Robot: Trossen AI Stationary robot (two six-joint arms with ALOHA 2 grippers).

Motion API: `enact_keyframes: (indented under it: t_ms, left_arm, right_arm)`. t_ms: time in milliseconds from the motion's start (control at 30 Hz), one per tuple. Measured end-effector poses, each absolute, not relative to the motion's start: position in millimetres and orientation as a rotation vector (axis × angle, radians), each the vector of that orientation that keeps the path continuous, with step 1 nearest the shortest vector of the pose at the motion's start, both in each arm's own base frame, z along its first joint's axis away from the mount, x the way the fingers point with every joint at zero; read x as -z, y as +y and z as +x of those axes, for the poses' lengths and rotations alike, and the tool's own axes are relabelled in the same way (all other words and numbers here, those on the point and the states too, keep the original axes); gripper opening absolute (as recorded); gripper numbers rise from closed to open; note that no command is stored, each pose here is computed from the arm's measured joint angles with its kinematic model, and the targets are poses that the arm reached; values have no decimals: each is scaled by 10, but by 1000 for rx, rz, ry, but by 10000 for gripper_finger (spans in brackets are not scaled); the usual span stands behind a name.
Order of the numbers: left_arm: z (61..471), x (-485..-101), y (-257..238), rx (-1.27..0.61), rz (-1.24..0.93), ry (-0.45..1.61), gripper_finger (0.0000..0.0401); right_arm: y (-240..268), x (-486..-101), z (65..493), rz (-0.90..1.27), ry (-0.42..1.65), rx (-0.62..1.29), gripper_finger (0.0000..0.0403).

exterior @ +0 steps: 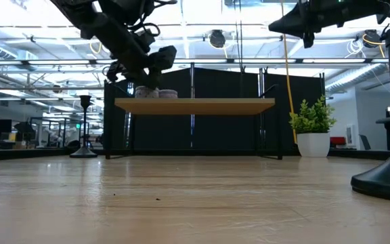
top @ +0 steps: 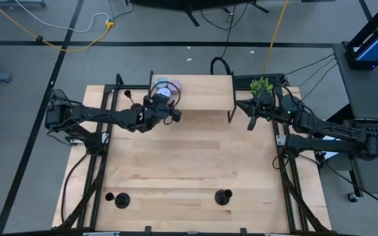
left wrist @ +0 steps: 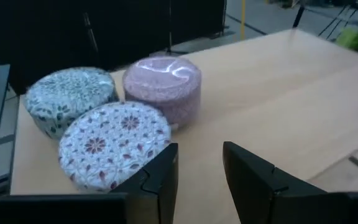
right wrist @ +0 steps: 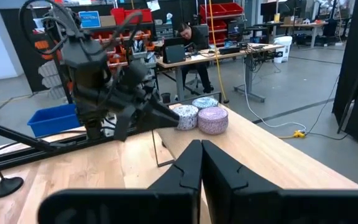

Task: Pick & Place candle stick holders
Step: Put the red patterned scented candle on the shelf, then put the top black candle holder on the shelf

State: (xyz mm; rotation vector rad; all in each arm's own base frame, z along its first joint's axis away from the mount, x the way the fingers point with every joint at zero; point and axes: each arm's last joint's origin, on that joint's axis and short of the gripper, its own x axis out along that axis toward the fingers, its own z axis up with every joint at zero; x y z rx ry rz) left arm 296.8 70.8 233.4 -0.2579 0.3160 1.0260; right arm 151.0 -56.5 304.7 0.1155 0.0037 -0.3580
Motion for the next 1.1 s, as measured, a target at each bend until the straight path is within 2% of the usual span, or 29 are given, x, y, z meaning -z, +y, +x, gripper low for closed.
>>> enact_keyframes:
  t_ms: [100, 300, 467, 533, 733, 900, 1100]
  left_arm:
    - [2921, -2427, 639, -954, -300, 303, 131]
    - [2818, -2789, 359, -655, -405, 213, 131]
    - [2538, -3021, 61, -492, -376, 254, 131]
    - [2369, -3040, -23, -530, -357, 292, 131]
    - [1942, -3282, -23, -819, -328, 130, 131]
    - [1703, -3420, 165, -964, -361, 20, 131]
    - [1564, -3461, 429, -1059, -358, 75, 131]
  right_arm:
    - [-564, -3030, 1509, 119, 21, 359, 0]
    - [-564, -2970, 1504, 129, 83, 363, 0]
    - [-562, -2951, 1501, 133, 103, 364, 0]
    - [-562, -2950, 1501, 133, 104, 363, 0]
    - [-561, -2926, 1498, 137, 129, 364, 0]
    - [-561, -2928, 1500, 137, 126, 364, 0]
    - [-561, -2929, 1500, 137, 125, 364, 0]
